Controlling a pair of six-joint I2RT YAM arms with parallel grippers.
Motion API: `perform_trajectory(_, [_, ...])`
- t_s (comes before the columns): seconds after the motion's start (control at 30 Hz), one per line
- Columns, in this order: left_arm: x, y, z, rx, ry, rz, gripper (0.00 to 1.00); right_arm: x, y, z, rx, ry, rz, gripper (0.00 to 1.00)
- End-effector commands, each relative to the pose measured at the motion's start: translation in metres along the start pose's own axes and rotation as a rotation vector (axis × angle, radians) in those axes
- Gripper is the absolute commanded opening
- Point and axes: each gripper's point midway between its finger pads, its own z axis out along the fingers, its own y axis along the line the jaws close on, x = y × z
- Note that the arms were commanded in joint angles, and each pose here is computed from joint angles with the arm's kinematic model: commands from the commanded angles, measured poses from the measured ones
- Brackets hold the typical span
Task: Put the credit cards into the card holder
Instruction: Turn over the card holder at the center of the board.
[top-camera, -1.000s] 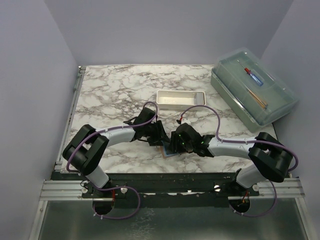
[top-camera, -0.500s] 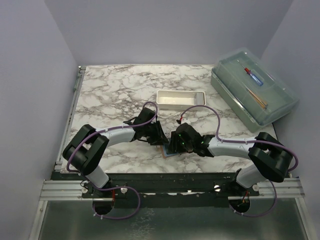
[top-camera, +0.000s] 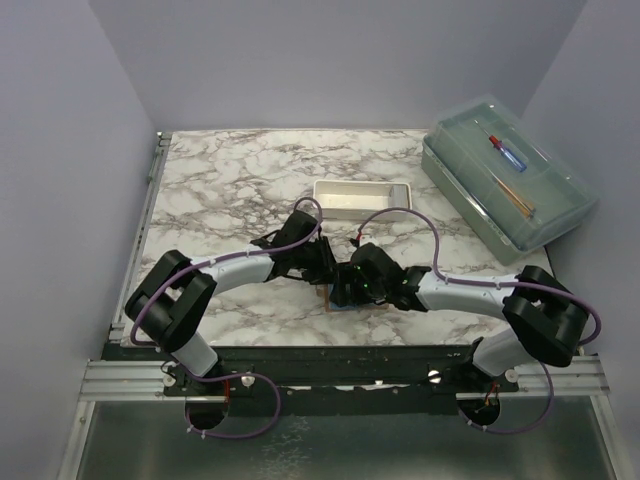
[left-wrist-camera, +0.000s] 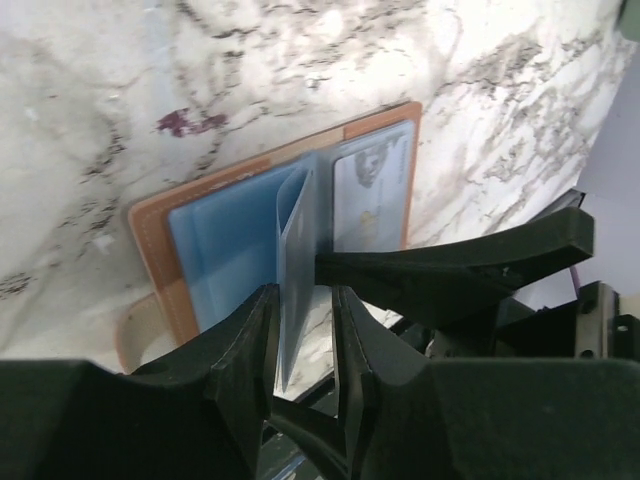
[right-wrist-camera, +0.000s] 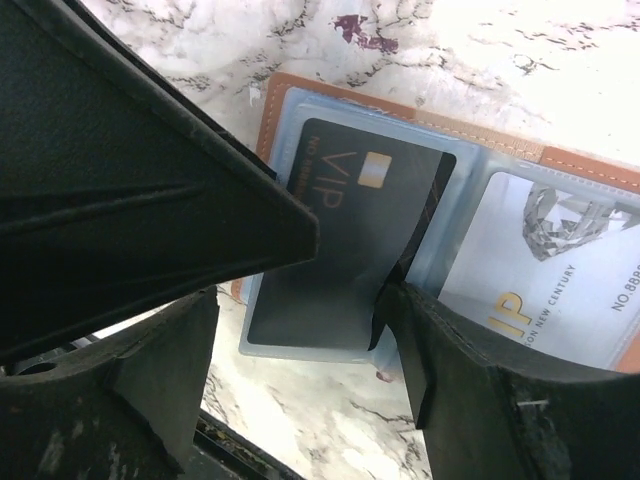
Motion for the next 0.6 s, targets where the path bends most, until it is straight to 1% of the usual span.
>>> perform_trajectory(0.0, [-0.006, -0.032, -0.004, 0.085, -0.010, 0.037, 0.32, 0.002, -0.006, -0.012, 0.044, 0.034, -0.050, 0.77])
perform_trajectory(0.17, [-0.007, -0.036, 0.001, 0.087, -0.001, 0.045, 0.31, -0.004, -0.008, -0.013, 0.072, 0.029, -0.062, 0.78])
perform_trajectory(0.27, [-0.006, -0.038, 0.005, 0.087, 0.007, 0.051, 0.30, -0.005, -0.009, -0.013, 0.081, 0.021, -0.048, 0.75])
perform_trajectory(0.3, [-0.006, -0.038, 0.005, 0.088, 0.009, 0.053, 0.30, -0.006, -0.009, -0.013, 0.083, 0.018, -0.040, 0.73])
perform_trajectory(0.4, [-0.005, -0.037, 0.007, 0.084, 0.014, 0.054, 0.30, -0.006, -0.008, -0.014, 0.081, 0.013, -0.027, 0.61])
perform_trajectory(0.57, [-0.004, -0.033, 0.008, 0.074, 0.014, 0.056, 0.31, -0.004, -0.007, -0.018, 0.056, -0.002, 0.002, 0.51])
